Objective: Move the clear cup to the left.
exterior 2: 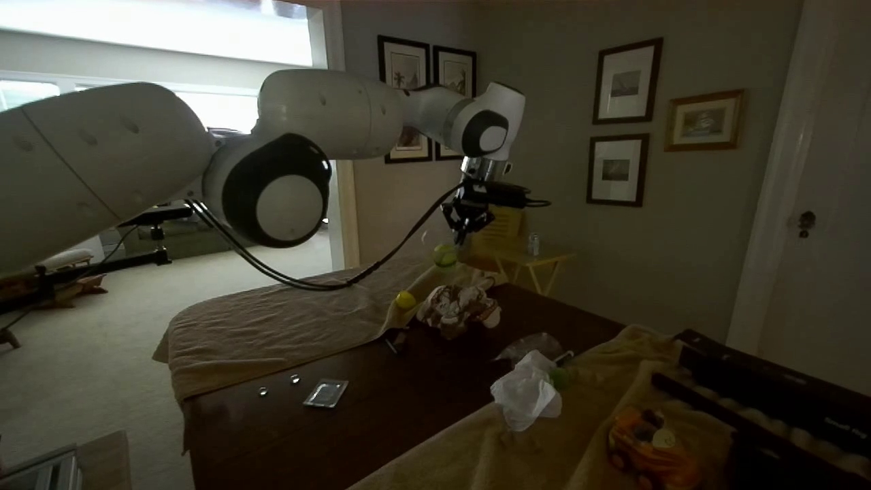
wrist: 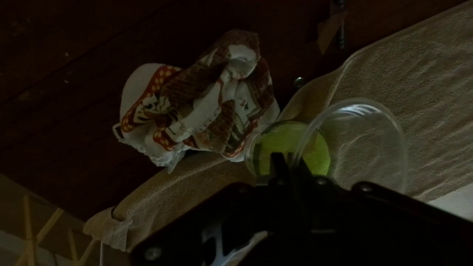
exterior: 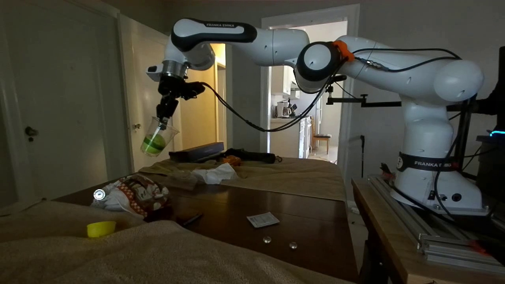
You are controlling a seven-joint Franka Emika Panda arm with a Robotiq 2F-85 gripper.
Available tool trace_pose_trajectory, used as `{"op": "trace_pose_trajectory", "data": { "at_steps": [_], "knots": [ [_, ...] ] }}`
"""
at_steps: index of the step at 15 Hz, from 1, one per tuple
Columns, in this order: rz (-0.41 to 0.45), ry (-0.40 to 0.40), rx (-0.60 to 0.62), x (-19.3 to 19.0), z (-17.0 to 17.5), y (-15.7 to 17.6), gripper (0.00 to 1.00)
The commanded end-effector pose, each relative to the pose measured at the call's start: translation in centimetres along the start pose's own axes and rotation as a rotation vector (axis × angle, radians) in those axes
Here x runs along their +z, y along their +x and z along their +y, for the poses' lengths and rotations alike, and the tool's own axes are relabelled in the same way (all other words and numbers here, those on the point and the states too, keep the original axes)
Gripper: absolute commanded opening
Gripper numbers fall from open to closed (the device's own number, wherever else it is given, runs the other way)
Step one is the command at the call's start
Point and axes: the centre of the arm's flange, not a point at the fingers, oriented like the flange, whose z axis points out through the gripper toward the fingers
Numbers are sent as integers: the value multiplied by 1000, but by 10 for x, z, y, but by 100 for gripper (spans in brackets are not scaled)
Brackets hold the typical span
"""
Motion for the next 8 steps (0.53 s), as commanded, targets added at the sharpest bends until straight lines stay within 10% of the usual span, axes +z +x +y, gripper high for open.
{"op": "trace_pose_trajectory", "data": {
  "at_steps": [1, 8],
  "knots": [
    [0, 0, 0, 0, 0, 0, 6],
    [-55, 44, 208, 17, 14, 30, 1]
  ]
}}
